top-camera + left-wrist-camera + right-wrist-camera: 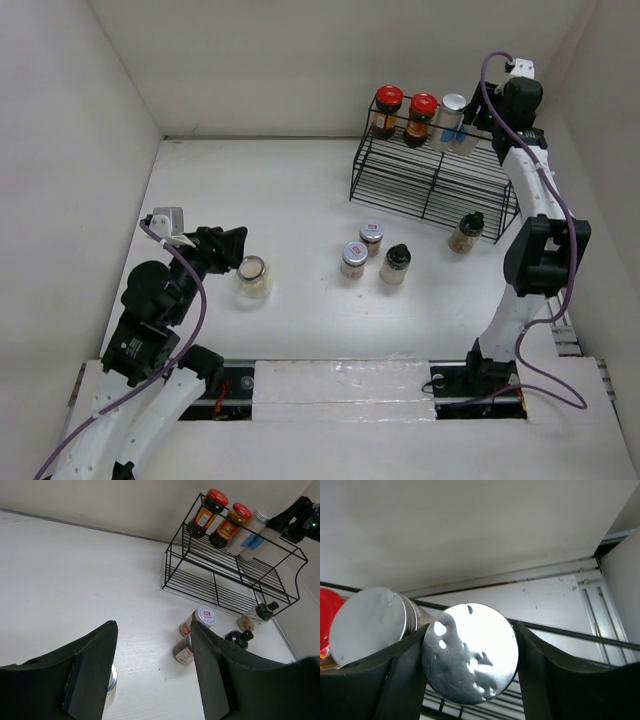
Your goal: Organize the condiment bottles
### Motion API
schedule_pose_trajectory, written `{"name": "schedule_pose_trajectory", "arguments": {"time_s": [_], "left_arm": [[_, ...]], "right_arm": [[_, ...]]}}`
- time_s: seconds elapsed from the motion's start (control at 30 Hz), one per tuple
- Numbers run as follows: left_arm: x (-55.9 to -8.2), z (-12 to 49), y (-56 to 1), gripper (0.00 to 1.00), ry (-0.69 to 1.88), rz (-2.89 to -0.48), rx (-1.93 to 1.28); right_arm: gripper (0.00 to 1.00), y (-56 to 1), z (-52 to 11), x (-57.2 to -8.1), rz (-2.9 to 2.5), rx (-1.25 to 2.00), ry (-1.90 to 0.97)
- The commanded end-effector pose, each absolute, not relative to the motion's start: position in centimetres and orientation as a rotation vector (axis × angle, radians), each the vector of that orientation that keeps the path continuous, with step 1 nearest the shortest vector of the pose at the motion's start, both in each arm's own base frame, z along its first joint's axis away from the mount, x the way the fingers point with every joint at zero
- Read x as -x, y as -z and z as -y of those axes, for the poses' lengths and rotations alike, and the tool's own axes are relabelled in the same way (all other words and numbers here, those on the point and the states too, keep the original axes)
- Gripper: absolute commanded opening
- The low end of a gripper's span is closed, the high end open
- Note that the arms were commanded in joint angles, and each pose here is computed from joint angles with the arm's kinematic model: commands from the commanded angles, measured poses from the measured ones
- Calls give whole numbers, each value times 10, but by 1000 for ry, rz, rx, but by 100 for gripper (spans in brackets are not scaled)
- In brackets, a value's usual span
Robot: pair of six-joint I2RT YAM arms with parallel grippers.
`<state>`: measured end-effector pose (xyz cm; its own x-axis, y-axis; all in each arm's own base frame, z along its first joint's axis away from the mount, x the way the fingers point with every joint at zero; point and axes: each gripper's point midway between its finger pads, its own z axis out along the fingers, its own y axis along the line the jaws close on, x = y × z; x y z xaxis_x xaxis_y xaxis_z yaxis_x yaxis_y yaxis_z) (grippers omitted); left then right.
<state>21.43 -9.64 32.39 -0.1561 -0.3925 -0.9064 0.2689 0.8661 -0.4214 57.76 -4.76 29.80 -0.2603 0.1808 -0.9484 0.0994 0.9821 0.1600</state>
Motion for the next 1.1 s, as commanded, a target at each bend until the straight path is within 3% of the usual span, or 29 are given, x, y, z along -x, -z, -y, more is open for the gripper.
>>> {"name": "schedule_pose_trajectory", "arguments": {"time_s": [0.0, 0.07, 0.1, 0.2, 0.4, 0.47, 0.5, 0.53, 0.57, 0.6, 0.77, 0.87, 0.9, 0.93, 1.03, 1.07], "left_arm": [[-217, 96, -334, 56, 579, -1588, 92], [-218, 95, -334, 56, 571, -1586, 100], [-218, 95, -334, 56, 571, -1586, 100], [-218, 95, -334, 56, 571, -1586, 100], [-219, 95, -329, 56, 565, -1605, 99], [-220, 94, -329, 56, 558, -1603, 107], [-220, 94, -329, 56, 558, -1603, 107], [-220, 94, -329, 56, 558, -1603, 107], [-220, 94, -329, 56, 558, -1603, 107], [-219, 91, -331, 56, 550, -1593, 118], [-221, 86, -332, 54, 541, -1588, 159], [-224, 75, -329, 54, 490, -1587, 220], [-223, 71, -329, 54, 484, -1582, 245], [-224, 65, -327, 54, 464, -1585, 284], [-216, 52, -336, 57, 453, -1528, 337], [-214, 49, -339, 59, 456, -1512, 357]], "right_arm": [[42, -351, 43, -584, -1707, -195, -76], [55, -359, 43, -584, -1707, -195, -76], [71, -355, 45, -586, -1722, -205, -66], [85, -368, 39, -579, -1715, -196, -73], [89, -442, 28, -541, -1530, -211, -54], [79, -456, 14, -515, -1484, -193, -72], [68, -466, -8, -508, -1444, -145, -109], [50, -457, -25, -490, -1450, -109, -146], [19, -453, -44, -482, -1448, -68, -189], [12, -445, -91, -469, -1451, 27, -287], [7, -370, -235, -406, -1499, 325, -586], [28, -341, -313, -360, -1527, 499, -725], [48, -321, -331, -352, -1565, 542, -747], [58, -307, -343, -344, -1585, 574, -751], [80, -270, -365, -318, -1686, 618, -712], [83, -257, -361, -316, -1726, 590, -642]]}}
